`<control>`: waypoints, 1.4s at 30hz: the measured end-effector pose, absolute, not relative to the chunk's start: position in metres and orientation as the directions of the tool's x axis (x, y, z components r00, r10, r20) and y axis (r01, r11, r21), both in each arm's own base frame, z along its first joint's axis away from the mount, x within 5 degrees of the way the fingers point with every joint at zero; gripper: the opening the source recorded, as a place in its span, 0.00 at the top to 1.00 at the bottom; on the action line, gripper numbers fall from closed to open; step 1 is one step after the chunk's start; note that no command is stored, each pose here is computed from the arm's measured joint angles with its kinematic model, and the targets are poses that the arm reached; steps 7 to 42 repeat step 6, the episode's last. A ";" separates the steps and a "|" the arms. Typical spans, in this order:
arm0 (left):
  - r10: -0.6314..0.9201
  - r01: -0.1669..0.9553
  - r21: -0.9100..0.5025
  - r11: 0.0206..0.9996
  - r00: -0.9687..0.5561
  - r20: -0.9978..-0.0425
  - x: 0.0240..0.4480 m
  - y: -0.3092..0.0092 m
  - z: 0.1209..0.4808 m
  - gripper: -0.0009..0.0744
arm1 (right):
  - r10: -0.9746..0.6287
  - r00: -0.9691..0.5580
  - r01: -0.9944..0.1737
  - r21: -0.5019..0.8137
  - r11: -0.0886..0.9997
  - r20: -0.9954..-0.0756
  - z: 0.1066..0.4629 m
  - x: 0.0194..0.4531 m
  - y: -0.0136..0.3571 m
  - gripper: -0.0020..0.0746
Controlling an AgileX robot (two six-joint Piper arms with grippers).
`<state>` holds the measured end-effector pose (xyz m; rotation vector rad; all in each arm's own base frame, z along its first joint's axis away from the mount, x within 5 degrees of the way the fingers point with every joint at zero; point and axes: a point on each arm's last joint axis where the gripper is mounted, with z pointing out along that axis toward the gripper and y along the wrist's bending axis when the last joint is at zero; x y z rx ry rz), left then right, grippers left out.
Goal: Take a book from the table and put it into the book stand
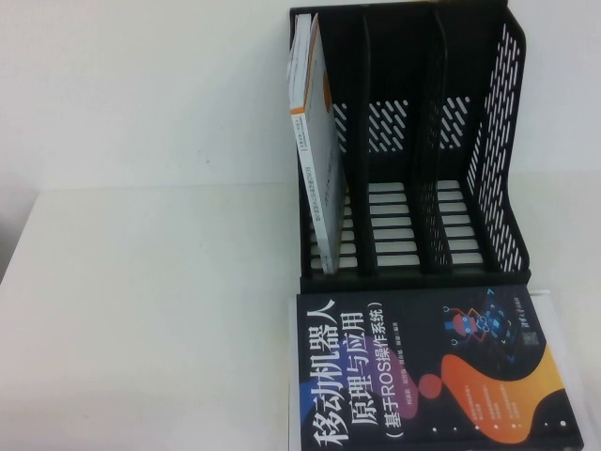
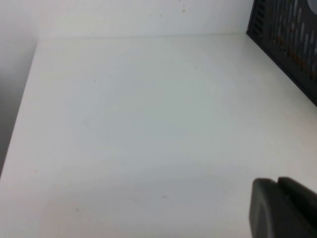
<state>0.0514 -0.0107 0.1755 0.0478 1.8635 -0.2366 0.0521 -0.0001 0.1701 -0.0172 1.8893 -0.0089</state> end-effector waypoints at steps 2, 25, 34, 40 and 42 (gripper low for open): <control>-0.087 0.153 -0.139 0.978 -0.303 -0.949 0.051 -0.011 0.176 0.99 | -0.002 -0.317 -0.003 -0.002 1.000 -0.948 0.170 0.052 0.000 0.98; -0.091 0.152 -0.142 0.978 -0.303 -0.949 0.051 -0.011 0.176 0.99 | 0.024 -0.317 0.005 0.024 1.000 -0.948 0.170 0.052 0.000 0.98; -0.091 0.152 -0.142 0.978 -0.303 -0.949 0.051 -0.011 0.176 0.99 | 0.024 -0.317 0.005 0.024 1.000 -0.948 0.170 0.052 0.000 0.98; -0.091 0.152 -0.142 0.978 -0.303 -0.949 0.051 -0.011 0.176 0.99 | 0.024 -0.317 0.005 0.024 1.000 -0.948 0.170 0.052 0.000 0.98; -0.091 0.152 -0.142 0.978 -0.303 -0.949 0.051 -0.011 0.176 0.99 | 0.024 -0.317 0.005 0.024 1.000 -0.948 0.170 0.052 0.000 0.98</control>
